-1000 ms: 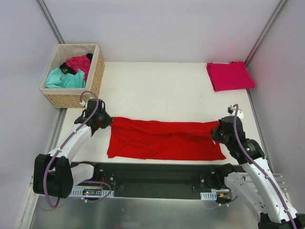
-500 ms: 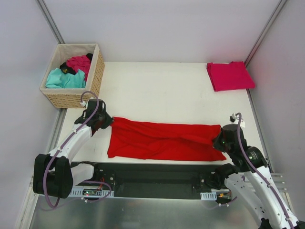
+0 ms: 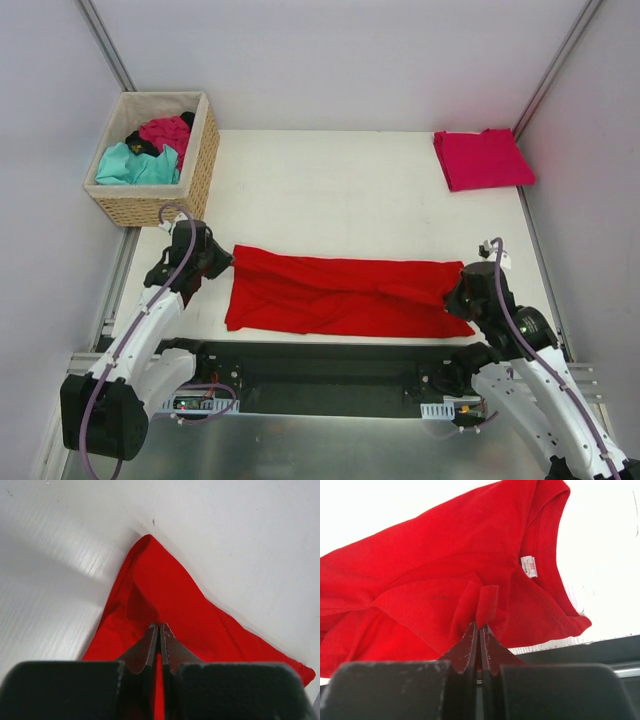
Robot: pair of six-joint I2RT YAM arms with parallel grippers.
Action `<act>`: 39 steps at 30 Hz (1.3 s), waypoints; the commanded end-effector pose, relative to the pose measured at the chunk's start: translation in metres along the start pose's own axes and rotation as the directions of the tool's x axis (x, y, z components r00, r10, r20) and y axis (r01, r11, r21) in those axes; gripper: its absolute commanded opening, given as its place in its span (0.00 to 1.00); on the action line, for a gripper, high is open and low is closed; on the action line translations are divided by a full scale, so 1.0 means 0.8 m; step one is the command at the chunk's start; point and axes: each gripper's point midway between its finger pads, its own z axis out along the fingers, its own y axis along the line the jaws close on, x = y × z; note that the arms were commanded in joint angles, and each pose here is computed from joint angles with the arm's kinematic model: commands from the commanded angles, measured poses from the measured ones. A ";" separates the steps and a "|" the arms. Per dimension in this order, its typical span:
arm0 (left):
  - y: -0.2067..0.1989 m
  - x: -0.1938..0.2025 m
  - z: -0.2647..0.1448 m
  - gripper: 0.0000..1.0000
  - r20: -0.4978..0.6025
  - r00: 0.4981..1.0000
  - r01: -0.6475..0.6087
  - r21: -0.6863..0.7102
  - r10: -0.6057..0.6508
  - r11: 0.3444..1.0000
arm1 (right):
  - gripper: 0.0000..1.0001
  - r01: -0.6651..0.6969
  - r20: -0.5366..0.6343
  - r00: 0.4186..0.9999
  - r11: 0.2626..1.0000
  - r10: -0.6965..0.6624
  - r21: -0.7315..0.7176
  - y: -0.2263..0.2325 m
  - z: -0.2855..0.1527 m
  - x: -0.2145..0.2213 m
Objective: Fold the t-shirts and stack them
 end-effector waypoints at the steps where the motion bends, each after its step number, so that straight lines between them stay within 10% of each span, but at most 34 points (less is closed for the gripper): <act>1: 0.018 0.013 -0.011 0.00 -0.013 1.000 -0.025 -0.034 0.025 0.999 | 0.01 0.010 -0.015 1.000 1.000 -0.010 0.030 -0.004 0.001 0.002; 5: 0.030 0.021 -0.008 0.00 -0.028 0.999 -0.030 -0.060 0.028 0.998 | 0.07 0.023 -0.022 1.000 0.999 -0.022 0.032 -0.002 0.002 0.002; 7: 0.035 0.026 -0.004 0.00 -0.047 0.998 -0.033 -0.078 0.029 0.996 | 0.33 0.018 -0.022 1.000 0.999 -0.017 0.042 -0.003 0.002 0.002; 8: 0.036 0.026 -0.003 0.00 -0.050 0.998 -0.032 -0.083 0.028 0.996 | 0.70 0.023 -0.024 0.999 0.999 -0.022 0.043 -0.004 0.001 0.002; 10: 0.041 0.030 0.001 0.00 -0.062 0.998 -0.031 -0.101 0.024 0.994 | 0.99 0.027 -0.014 1.000 0.999 -0.027 0.046 -0.004 -0.002 -0.001; 33: 0.046 0.026 -0.010 0.03 -0.008 1.000 -0.018 -0.085 0.018 0.996 | 0.96 0.127 0.024 0.991 0.989 -0.129 0.080 0.055 0.089 -0.044; 34: 0.046 0.023 -0.011 0.07 0.006 1.000 -0.022 -0.087 0.023 0.996 | 0.96 0.132 0.021 0.991 0.988 -0.134 0.079 0.060 0.093 -0.046; 38: 0.050 0.017 -0.014 0.99 0.026 0.999 -0.045 -0.106 0.048 0.993 | 0.96 0.145 0.017 0.989 0.987 -0.147 0.062 0.082 0.109 -0.059; 39: 0.051 0.016 -0.012 0.99 0.023 0.998 -0.048 -0.114 0.051 0.992 | 0.96 0.145 0.018 0.989 0.988 -0.146 0.059 0.084 0.110 -0.061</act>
